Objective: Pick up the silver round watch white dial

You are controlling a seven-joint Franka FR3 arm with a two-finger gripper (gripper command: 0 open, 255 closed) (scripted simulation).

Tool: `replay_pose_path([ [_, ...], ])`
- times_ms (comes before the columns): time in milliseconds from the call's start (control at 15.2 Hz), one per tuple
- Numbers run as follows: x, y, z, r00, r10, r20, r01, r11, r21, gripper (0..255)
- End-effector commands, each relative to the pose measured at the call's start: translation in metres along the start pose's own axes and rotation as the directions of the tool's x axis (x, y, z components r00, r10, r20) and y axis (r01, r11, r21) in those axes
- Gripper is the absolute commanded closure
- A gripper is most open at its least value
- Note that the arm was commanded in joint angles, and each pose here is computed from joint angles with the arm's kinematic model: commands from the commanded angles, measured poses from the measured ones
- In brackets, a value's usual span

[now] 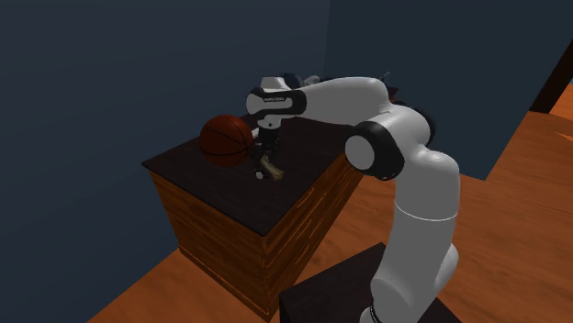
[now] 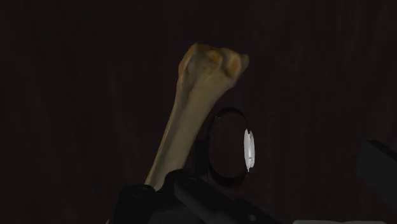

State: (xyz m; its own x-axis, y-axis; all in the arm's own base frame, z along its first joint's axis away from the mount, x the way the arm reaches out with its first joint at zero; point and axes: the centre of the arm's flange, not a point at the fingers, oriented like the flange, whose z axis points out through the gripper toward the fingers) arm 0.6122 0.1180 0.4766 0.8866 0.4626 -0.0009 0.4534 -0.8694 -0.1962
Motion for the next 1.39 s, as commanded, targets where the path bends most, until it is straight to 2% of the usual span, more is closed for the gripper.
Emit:
replay_pose_path([
  [0,0.028,0.000,0.009,0.999,-0.040,0.005,0.040,0.999,0.007,0],
  [528,0.029,0.008,0.049,0.999,-0.043,0.006,0.043,0.999,0.008,0],
  [660,0.029,0.008,0.049,0.999,-0.043,0.006,0.043,0.999,0.008,0],
  [726,0.029,0.008,0.049,0.999,-0.043,0.006,0.043,0.999,0.008,255],
  [1320,0.029,0.008,0.049,0.999,-0.043,0.006,0.043,0.999,0.008,255],
])
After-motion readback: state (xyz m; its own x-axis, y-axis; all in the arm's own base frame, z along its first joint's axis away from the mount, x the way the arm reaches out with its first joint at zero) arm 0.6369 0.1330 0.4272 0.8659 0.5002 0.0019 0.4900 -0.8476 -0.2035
